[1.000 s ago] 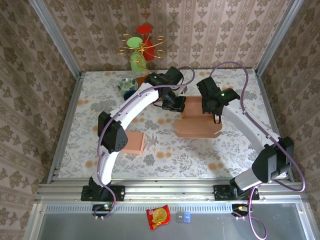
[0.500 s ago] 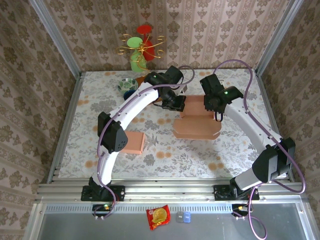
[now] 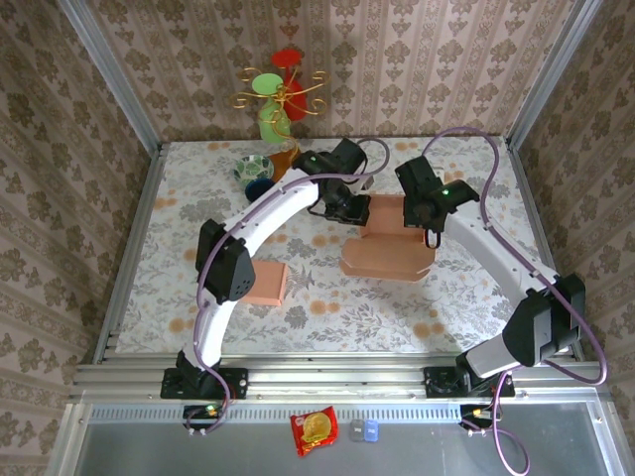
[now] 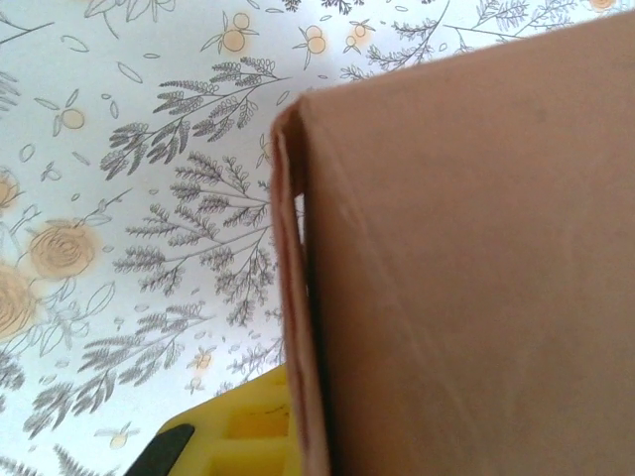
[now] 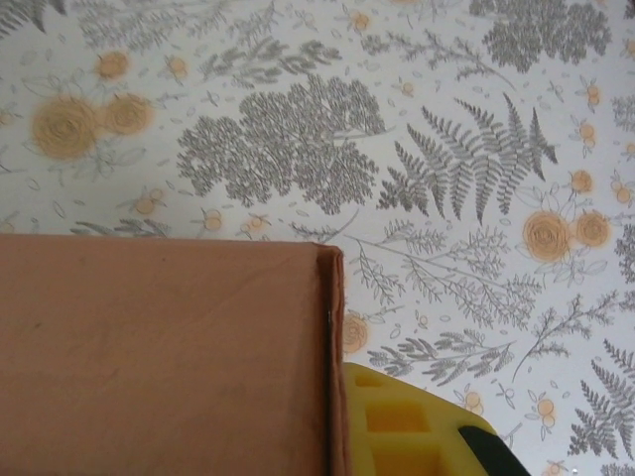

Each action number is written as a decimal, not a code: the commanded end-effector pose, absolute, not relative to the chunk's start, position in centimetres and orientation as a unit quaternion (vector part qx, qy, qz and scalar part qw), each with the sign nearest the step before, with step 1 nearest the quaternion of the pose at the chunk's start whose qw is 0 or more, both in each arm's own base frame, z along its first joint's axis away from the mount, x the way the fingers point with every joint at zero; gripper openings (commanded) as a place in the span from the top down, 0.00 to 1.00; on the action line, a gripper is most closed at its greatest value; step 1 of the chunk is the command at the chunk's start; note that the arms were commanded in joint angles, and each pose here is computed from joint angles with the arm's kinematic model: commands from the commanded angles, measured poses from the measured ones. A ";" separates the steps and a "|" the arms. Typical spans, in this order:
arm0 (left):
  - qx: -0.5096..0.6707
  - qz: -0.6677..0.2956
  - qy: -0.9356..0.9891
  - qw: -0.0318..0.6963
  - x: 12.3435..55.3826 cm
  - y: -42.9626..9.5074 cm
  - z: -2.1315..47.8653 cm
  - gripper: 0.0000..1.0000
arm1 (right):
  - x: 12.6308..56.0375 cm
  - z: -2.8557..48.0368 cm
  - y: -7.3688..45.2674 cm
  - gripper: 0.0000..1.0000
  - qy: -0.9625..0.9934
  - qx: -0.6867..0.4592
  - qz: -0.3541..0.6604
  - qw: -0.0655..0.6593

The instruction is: Fold the paper box

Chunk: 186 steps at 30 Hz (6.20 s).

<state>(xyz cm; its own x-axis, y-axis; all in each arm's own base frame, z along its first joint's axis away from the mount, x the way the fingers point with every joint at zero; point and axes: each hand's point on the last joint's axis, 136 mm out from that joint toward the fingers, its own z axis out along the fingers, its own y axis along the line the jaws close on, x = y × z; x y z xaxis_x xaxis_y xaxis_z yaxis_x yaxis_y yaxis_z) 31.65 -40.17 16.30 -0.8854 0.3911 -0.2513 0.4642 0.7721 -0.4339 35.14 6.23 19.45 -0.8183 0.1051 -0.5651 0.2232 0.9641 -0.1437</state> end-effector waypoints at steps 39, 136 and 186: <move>0.146 -0.256 0.953 0.066 31.2 -38.9 2.6 0.82 | 33.4 13.4 7.6 1.00 0.954 0.088 -0.154 0.241; 0.137 -0.249 0.931 0.230 35.5 -38.1 13.8 0.68 | 33.6 11.5 9.7 1.00 0.965 0.095 -0.130 0.208; 0.073 -0.295 0.939 0.159 31.9 -31.8 15.6 0.60 | 28.0 3.2 4.9 1.00 0.813 0.572 0.110 -0.005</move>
<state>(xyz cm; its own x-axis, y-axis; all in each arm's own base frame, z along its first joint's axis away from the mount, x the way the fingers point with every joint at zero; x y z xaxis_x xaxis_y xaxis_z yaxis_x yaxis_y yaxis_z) 33.31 -30.37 14.83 -0.9276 0.0389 -0.3716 0.2198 0.8610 -0.4587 28.14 3.50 3.00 -0.4783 0.8772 0.0413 0.8736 0.4706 0.1240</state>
